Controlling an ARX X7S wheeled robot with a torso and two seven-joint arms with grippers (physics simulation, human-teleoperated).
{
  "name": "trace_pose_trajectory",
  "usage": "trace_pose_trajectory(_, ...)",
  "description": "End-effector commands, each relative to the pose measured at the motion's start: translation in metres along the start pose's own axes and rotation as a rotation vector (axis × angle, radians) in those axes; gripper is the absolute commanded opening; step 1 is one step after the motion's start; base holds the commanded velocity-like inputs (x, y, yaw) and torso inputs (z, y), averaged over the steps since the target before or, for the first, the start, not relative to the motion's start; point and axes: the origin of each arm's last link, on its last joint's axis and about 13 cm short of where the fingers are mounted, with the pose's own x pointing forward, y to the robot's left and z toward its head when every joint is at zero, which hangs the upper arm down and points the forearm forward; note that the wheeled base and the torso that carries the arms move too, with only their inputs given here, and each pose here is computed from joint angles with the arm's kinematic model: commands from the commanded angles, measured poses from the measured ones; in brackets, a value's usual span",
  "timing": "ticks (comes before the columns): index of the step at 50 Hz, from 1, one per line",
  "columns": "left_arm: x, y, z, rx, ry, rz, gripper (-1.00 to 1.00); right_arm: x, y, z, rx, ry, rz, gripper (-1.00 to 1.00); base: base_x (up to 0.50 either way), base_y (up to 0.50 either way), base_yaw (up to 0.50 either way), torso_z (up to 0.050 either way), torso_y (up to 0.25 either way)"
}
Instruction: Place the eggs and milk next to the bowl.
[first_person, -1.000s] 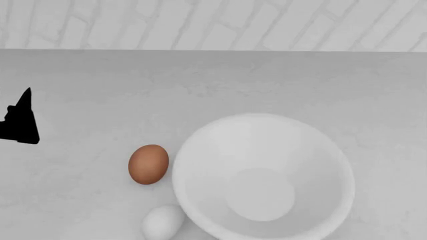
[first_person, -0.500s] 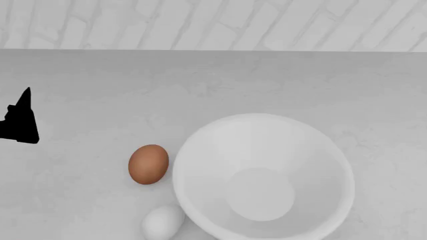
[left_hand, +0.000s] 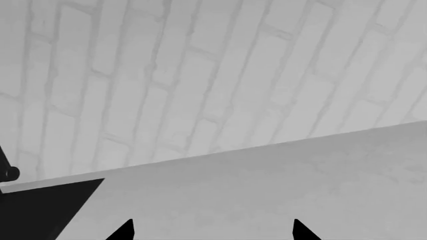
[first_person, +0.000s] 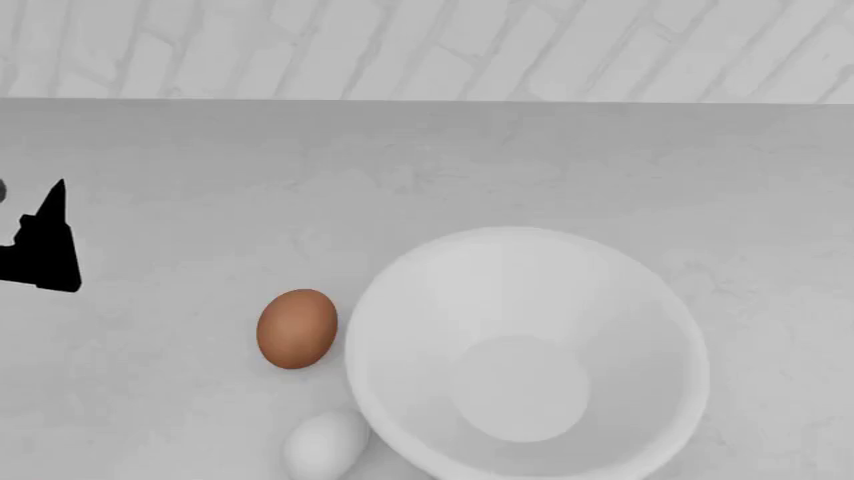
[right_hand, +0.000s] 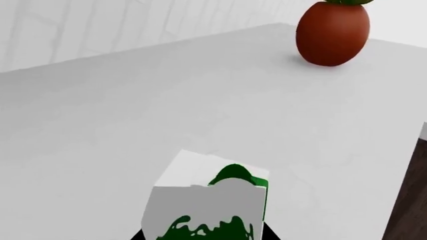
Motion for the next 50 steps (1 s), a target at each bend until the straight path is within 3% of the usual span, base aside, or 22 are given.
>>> trace_pose_trajectory(1, 0.000, -0.002, -0.002, -0.049, 0.021, -0.033, 1.00, -0.003, -0.003, 0.006, -0.017, -0.036, 0.013, -1.00, 0.00, 0.00, 0.00, 0.000, 0.000)
trace_pose_trajectory(21, 0.002, -0.003, -0.004, -0.048, 0.020, -0.036, 1.00, -0.013, 0.002, 0.025, -0.048, -0.164, 0.250, -1.00, 0.00, 0.00, 0.00, 0.000, 0.000)
trace_pose_trajectory(28, 0.001, -0.003, -0.005, -0.050, 0.022, -0.034, 1.00, -0.014, 0.003, 0.025, -0.106, -0.151, 0.292, -1.00, 0.00, 0.00, 0.00, 0.000, 0.000)
trace_pose_trajectory(37, -0.002, -0.005, -0.004, -0.044, 0.023, -0.030, 1.00, -0.015, 0.009, 0.028, -0.149, -0.163, 0.489, -1.00, 0.00, 0.00, 0.00, 0.000, 0.000)
trace_pose_trajectory(50, -0.002, -0.007, -0.005, -0.042, 0.022, -0.033, 1.00, -0.018, -0.004, 0.032, -0.170, -0.194, 0.560, -1.00, 0.00, 0.00, 0.00, 0.000, 0.000)
